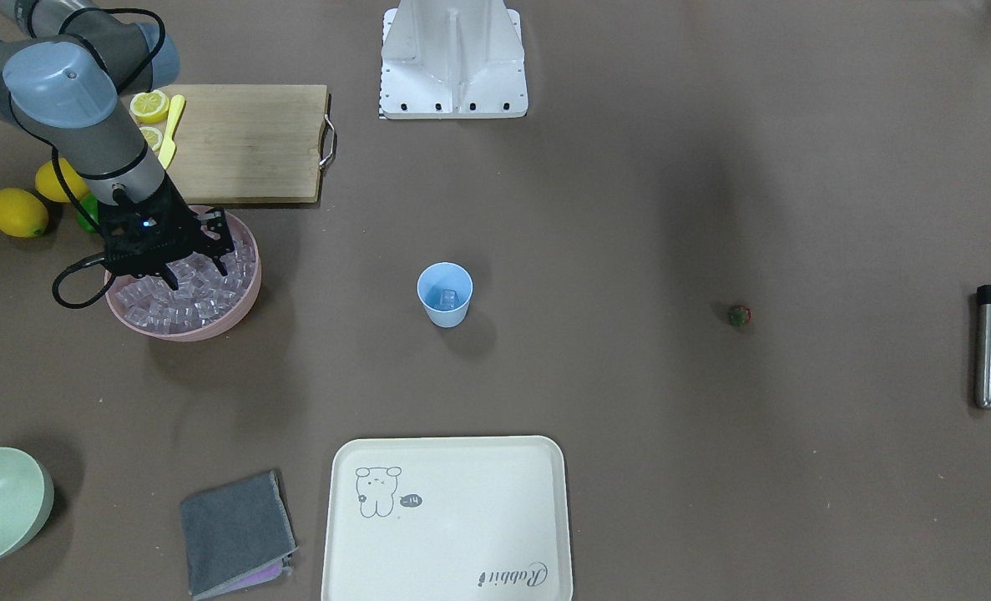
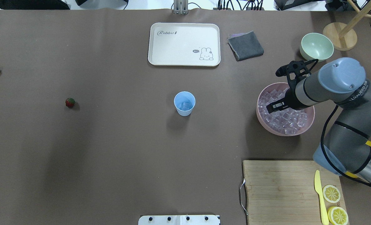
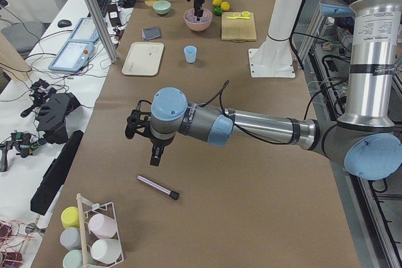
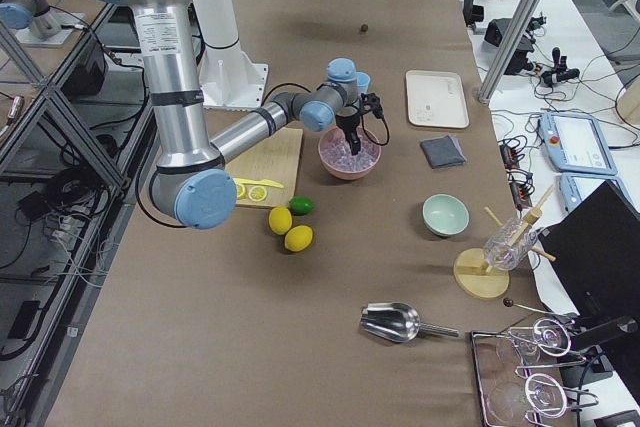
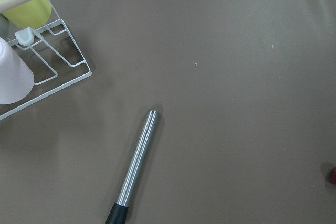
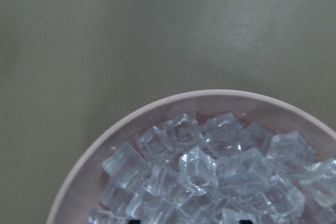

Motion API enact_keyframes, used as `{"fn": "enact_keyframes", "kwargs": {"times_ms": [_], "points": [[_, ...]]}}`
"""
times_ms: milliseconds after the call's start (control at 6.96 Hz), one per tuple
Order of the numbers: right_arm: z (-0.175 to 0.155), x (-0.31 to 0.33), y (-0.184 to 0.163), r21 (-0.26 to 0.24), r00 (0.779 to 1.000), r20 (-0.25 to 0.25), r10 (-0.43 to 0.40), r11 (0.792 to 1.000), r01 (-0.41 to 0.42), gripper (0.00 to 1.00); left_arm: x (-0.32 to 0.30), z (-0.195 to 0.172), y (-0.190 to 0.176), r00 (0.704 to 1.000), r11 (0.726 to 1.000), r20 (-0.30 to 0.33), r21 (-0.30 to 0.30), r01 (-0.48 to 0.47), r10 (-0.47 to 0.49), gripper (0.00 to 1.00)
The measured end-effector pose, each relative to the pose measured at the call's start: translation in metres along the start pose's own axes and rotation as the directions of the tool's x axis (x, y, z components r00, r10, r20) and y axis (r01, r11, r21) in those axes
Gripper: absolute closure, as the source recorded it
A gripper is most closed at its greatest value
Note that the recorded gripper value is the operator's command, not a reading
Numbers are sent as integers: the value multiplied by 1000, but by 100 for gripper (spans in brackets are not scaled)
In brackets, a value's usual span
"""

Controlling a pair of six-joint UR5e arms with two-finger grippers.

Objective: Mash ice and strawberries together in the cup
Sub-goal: 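Move the right gripper back into the pink bowl and grasp ice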

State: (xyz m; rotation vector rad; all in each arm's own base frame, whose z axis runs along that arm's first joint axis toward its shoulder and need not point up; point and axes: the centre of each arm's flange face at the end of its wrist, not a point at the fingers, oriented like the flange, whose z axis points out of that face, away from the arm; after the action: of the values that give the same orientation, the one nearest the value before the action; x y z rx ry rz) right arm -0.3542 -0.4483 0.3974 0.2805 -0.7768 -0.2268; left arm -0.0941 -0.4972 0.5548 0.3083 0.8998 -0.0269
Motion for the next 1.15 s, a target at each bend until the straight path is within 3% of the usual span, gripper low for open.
{"fn": "enact_keyframes", "kwargs": {"times_ms": [287, 718, 1006, 1149], "points": [[-2, -2, -4, 5, 999, -2, 33, 999, -33, 30, -2, 1, 0, 1000, 1000, 0, -3, 4, -4, 2], [-7, 22, -14, 11, 994, -80, 80, 997, -80, 31, -3, 2, 5, 1000, 1000, -1, -5, 7, -7, 2], [2, 10, -14, 4, 989, -127, 78, 997, -78, 43, -5, 3, 5, 1000, 1000, -1, -7, 9, -9, 2], [4, 2, -16, -2, 987, -143, 73, 997, -74, 43, -5, 3, 5, 1000, 1000, -1, -6, 9, -9, 2]]}}
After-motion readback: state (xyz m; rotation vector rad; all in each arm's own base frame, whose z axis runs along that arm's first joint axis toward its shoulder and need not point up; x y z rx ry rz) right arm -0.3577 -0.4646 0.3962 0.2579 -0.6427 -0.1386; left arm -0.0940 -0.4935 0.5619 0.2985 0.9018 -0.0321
